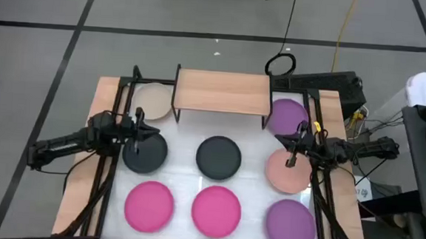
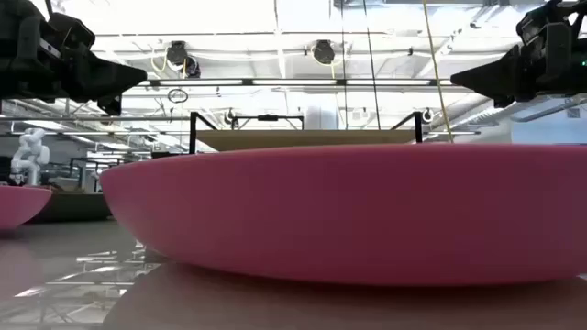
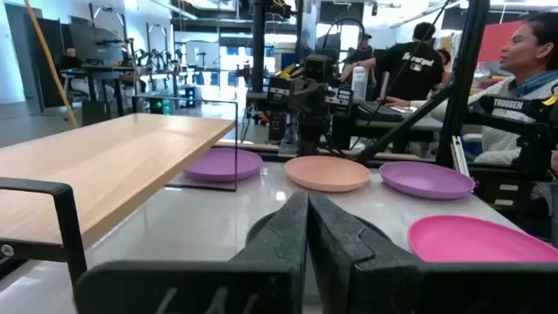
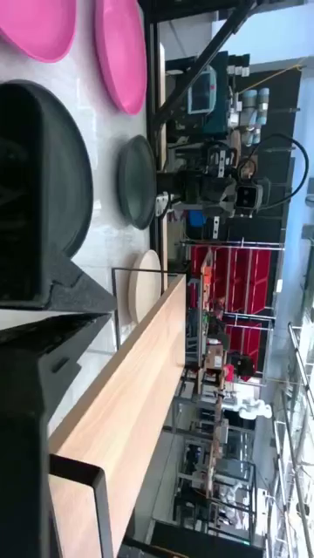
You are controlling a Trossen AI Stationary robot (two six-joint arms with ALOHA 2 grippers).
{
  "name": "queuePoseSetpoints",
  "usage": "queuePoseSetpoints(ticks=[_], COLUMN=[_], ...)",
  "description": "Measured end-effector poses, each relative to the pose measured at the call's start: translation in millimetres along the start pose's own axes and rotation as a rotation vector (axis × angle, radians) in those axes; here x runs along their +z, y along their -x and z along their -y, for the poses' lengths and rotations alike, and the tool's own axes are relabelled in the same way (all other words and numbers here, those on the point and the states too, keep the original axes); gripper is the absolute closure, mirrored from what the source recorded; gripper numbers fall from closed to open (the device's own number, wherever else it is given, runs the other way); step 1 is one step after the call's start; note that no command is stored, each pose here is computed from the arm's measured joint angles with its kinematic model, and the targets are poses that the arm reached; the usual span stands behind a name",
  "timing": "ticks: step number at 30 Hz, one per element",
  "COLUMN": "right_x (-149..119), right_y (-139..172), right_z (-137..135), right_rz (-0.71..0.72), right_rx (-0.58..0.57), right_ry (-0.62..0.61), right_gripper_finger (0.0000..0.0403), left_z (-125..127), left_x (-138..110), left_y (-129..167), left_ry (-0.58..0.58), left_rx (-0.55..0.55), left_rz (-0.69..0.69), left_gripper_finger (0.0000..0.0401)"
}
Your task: Place and stack plates onto a shelf
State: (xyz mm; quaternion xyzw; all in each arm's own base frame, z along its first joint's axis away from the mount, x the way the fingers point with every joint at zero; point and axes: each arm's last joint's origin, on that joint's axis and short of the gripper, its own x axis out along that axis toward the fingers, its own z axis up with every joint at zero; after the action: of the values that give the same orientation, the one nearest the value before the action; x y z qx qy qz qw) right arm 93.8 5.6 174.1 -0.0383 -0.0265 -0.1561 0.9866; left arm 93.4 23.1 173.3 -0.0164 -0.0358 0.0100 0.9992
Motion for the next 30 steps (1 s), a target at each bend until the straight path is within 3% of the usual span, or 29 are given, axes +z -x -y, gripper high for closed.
queuePoseSetpoints(ticks=[11,17,30], right_x=[8.2,8.3,81.7], right_y=[0.4,-1.2,-19.0], right_z=[1.2,0.3,1.0], right_rz=[0.073,0.049,-0.014], right_rx=[-0.013,-0.011,-0.092], right_ry=[0.018,0.091,0.230], right_gripper_finger=[0.0403,0.0402,0.0333], left_z=[0.0,0.0,0.0], left_x=[-0.1,0.0,0.0], left_y=[0.0,0.0,0.0], left_ry=[0.000,0.000,0.000], left_rx=[0.000,0.000,0.000], left_rz=[0.000,0.000,0.000], left_gripper_finger=[0.0382,0.0382,0.0382])
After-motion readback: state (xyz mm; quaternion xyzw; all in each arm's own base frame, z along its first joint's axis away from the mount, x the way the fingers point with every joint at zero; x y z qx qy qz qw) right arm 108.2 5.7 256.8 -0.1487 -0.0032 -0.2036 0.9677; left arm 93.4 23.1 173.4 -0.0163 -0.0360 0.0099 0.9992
